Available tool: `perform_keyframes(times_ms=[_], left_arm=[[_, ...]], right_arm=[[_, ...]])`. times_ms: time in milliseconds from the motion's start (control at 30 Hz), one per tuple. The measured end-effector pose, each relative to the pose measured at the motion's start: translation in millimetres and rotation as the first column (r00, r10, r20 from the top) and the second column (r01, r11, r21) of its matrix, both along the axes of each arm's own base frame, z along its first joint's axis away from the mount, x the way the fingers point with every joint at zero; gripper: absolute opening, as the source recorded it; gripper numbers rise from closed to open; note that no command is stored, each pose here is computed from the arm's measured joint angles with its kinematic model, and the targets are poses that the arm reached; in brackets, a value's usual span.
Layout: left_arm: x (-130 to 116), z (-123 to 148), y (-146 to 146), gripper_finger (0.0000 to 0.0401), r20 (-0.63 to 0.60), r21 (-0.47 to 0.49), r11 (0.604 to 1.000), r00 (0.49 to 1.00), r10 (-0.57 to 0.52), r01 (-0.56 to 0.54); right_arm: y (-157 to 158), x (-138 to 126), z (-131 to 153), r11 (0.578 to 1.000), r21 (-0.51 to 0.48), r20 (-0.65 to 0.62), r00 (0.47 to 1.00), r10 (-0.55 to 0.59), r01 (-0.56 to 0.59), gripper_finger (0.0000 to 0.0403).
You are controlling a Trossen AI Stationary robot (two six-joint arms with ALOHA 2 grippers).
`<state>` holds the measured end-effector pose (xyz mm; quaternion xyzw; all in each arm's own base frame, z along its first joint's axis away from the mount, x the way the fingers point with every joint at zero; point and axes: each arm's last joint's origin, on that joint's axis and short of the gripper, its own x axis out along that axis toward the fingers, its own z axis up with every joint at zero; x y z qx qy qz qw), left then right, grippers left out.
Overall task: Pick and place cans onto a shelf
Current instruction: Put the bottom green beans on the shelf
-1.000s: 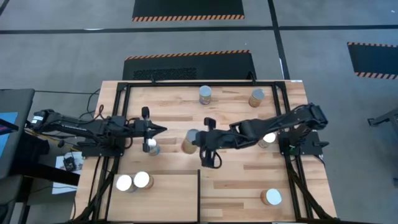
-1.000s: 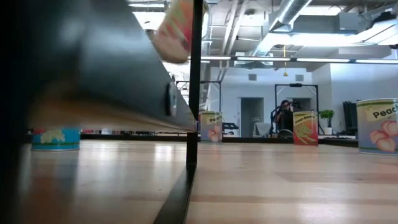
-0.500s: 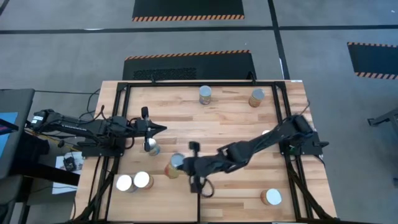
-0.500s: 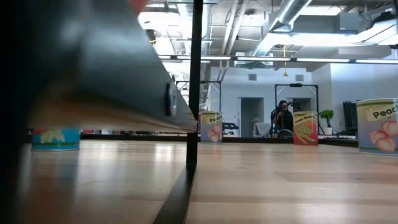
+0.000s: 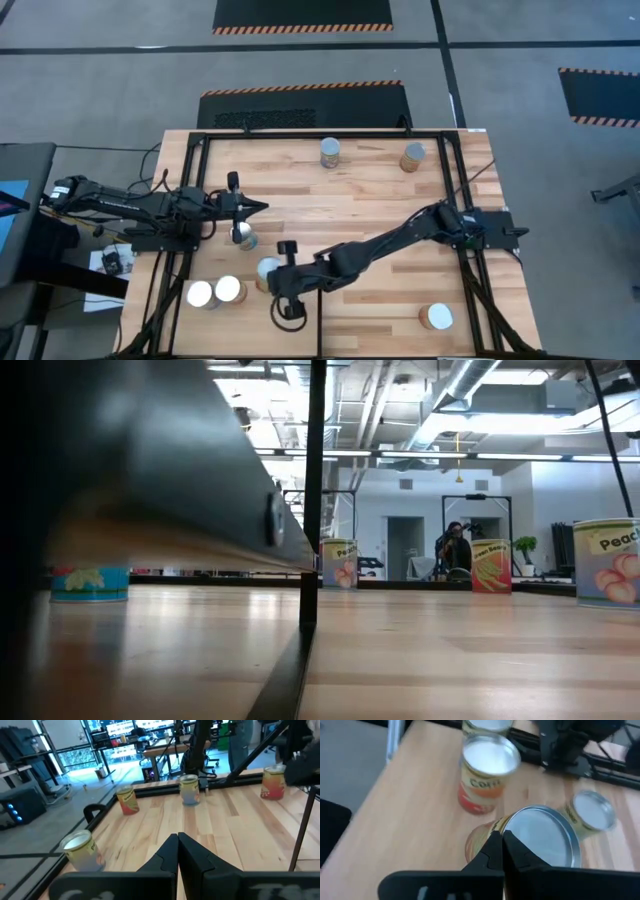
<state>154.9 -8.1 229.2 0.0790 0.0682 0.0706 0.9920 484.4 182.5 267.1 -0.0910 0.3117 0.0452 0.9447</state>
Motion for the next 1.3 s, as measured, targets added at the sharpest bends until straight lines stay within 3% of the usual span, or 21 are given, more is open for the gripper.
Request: perform_keyframes(times_ms=[667,1033,1300], left_arm=[[0,0,0,0.0,-0.001,-0.009,1.0,1.0,0.002,-0.002],[0,-1,0,0.0,-0.008,-0.008,1.0,1.0,0.002,-0.002],[0,-2,0,0.0,-0.017,-0.007,1.0,1.0,0.003,-0.003]], right_arm=[[3,7,-12,0.995,0.089,-0.02,0.999,0.046,-0.044,0.0006],[2,8,-11,0.993,0.104,-0.02,0.998,0.056,-0.054,0.0061],[2,10,-10,0.992,0.11,0.002,0.998,0.055,-0.055,0.0078]])
